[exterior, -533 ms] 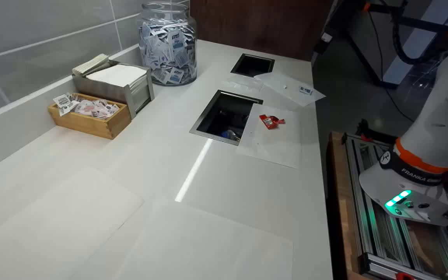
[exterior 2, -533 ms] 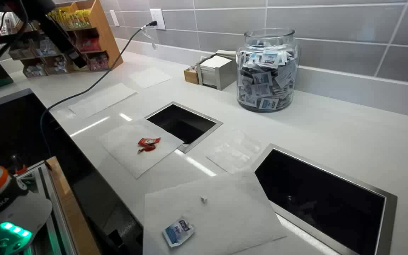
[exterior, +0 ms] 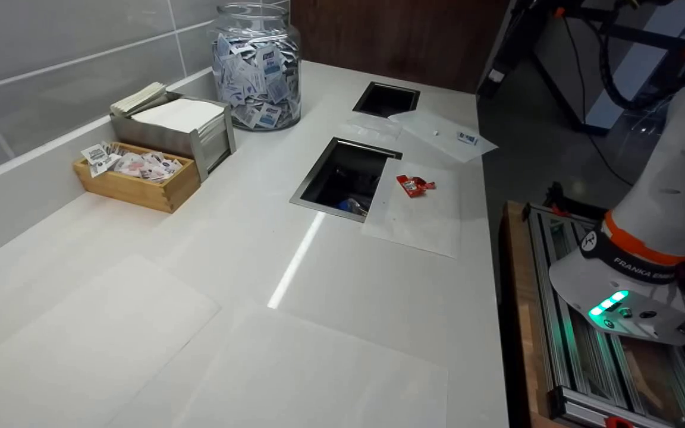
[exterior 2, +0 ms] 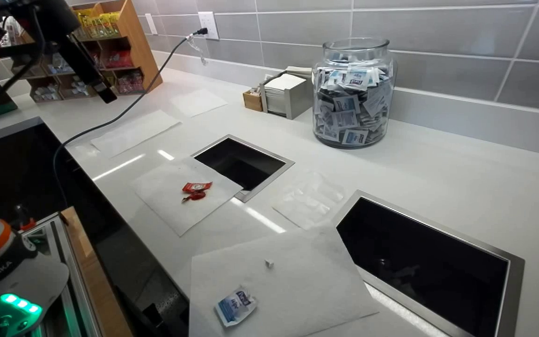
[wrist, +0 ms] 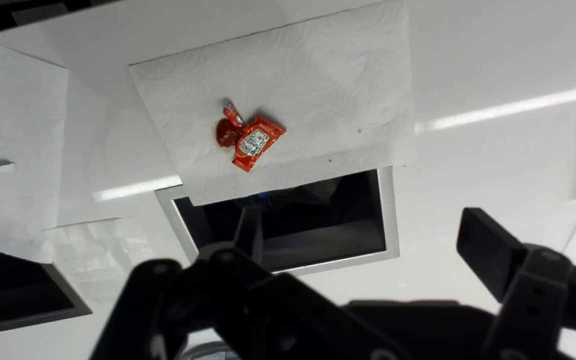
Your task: Use the napkin in the middle to wipe the counter
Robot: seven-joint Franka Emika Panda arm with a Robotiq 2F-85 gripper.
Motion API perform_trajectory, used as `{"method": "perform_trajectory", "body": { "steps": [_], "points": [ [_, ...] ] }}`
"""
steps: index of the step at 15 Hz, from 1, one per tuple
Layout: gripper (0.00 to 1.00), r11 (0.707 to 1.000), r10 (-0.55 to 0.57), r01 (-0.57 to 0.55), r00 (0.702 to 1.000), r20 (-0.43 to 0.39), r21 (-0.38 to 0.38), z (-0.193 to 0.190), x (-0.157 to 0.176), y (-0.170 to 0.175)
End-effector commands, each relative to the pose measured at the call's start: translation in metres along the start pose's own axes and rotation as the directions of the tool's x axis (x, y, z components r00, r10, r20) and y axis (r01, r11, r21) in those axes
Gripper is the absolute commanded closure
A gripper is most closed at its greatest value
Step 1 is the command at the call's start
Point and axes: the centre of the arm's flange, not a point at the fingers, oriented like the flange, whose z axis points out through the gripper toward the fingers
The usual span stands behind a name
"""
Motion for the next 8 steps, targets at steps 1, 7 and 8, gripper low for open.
{"method": "perform_trajectory", "body": {
  "steps": [1, 7, 8],
  "points": [
    [0.0, 0.982, 0.191, -0.191, 0.98, -0.047, 0.006, -0.014, 0.027, 0.045],
    [0.0, 0.864, 0.502, -0.503, 0.856, -0.121, 0.027, -0.04, 0.079, 0.147],
    [0.0, 0.837, 0.545, -0.547, 0.828, -0.132, 0.025, -0.038, 0.088, 0.16]
  ]
}}
